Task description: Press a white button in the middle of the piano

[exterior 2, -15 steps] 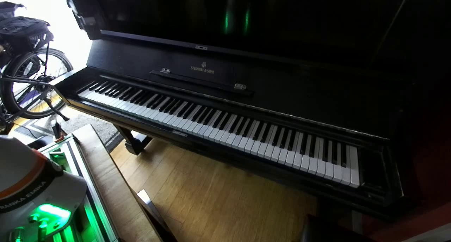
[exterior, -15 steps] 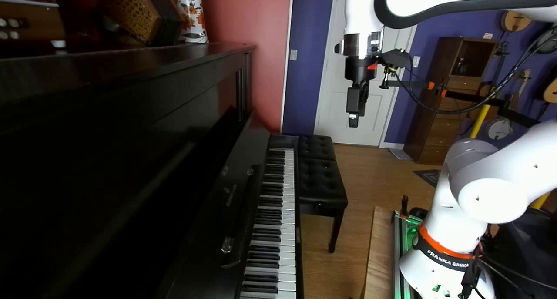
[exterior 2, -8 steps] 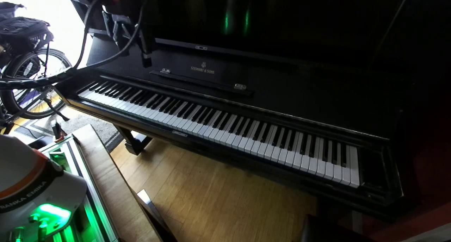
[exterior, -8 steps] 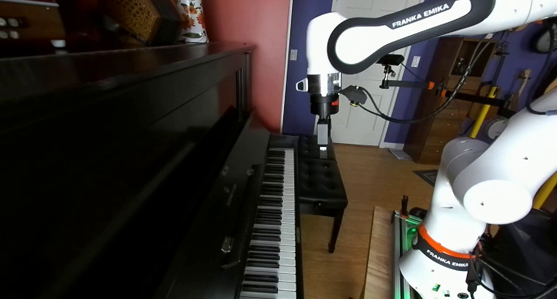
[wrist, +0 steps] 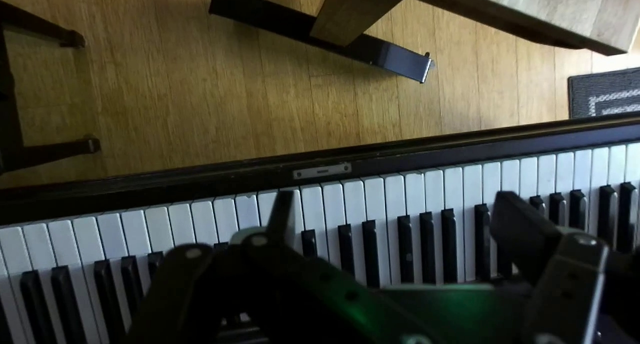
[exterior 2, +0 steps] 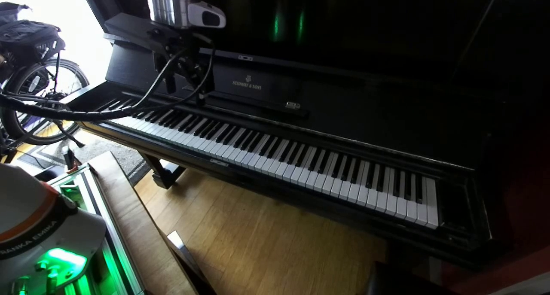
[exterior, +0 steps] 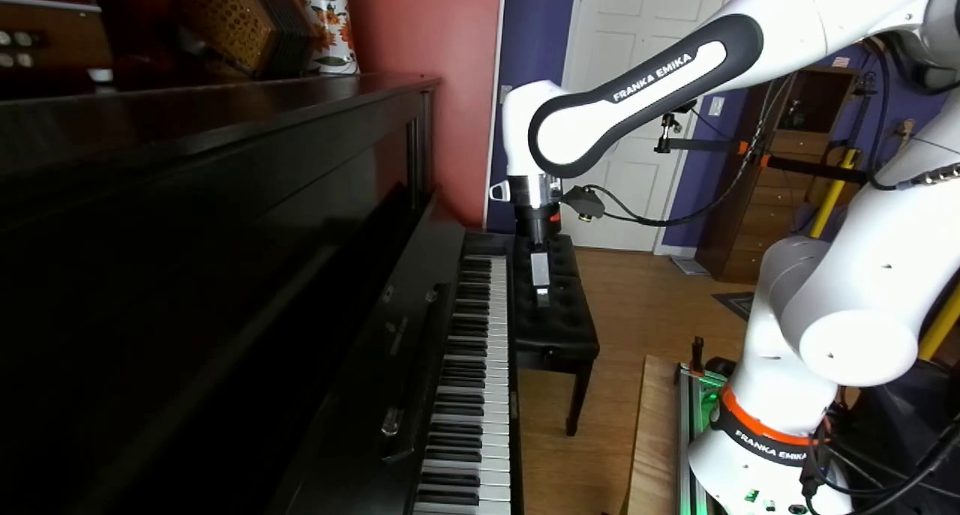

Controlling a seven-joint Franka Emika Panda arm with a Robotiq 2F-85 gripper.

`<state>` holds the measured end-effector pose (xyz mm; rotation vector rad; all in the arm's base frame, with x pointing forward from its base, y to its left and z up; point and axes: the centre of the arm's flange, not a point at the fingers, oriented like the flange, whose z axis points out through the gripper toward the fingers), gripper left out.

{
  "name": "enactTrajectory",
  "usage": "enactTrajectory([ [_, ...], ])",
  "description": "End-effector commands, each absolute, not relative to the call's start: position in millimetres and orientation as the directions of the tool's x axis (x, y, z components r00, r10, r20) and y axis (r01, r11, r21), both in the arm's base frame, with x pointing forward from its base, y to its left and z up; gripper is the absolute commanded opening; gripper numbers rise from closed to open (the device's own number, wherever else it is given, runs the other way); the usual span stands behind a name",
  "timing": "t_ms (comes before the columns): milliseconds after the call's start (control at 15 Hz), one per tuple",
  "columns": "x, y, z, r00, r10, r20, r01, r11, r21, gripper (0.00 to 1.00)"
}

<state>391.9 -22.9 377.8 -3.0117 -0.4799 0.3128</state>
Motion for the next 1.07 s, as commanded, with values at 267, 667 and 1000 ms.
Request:
enactTrajectory([
  [267, 393, -23, 376, 0.929, 0.317, -0.192, 0.3, -0.948, -0.11, 1.0],
  [667, 418, -43, 328, 0.934, 0.304, -0.188, 0.306, -0.952, -0.022, 1.0],
  [1000, 438, -51, 280, 0.94, 0.313, -0.135, 0.315, -0.949, -0.007, 1.0],
])
